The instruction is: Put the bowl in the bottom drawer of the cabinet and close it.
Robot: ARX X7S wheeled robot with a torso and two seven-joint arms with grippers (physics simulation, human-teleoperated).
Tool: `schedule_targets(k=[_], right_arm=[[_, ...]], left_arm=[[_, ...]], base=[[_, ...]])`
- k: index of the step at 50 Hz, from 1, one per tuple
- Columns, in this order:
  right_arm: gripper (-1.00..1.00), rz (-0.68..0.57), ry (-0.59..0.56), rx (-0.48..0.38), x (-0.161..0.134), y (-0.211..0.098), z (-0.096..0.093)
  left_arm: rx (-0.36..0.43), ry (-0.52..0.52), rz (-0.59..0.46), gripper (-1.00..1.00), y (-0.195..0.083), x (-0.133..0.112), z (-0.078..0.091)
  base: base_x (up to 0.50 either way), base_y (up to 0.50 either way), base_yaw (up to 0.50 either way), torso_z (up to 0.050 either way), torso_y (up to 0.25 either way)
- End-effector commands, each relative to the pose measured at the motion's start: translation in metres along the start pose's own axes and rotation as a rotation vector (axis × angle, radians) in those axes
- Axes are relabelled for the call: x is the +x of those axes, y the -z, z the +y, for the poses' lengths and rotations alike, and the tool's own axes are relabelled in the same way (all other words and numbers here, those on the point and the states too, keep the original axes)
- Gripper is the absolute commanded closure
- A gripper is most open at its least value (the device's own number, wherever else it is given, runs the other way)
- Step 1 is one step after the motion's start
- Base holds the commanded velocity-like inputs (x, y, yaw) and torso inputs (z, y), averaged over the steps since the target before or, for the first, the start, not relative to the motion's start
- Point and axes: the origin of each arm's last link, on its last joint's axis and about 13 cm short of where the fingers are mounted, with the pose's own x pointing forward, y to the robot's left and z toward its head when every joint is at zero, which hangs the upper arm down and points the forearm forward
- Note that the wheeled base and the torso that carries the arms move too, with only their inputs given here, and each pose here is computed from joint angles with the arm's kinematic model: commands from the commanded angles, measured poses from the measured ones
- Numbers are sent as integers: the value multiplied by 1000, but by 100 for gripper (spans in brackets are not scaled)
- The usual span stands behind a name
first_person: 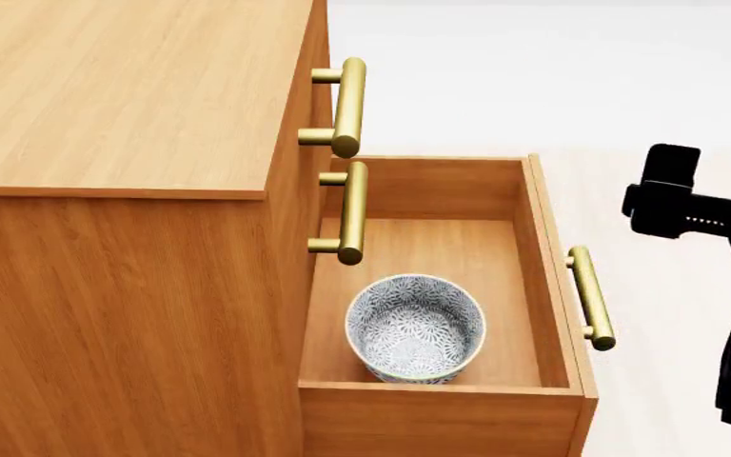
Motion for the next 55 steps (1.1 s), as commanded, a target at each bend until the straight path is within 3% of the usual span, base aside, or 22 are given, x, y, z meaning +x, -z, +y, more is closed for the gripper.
schedule_targets(k=[1, 31, 55], right_arm=[[-100, -20, 61, 7, -6, 18, -16], [-100, 63, 116, -73, -5, 85, -31], [-100, 117, 123, -97, -2, 113, -33]], left_arm=[[-2, -2, -1, -100, 0, 0, 0], [-2, -2, 0, -100, 0, 0, 0], [-2, -4, 0, -100, 0, 0, 0]], base=[[0, 0, 0, 0, 0], [0, 0, 0, 0, 0], [0, 0, 0, 0, 0]])
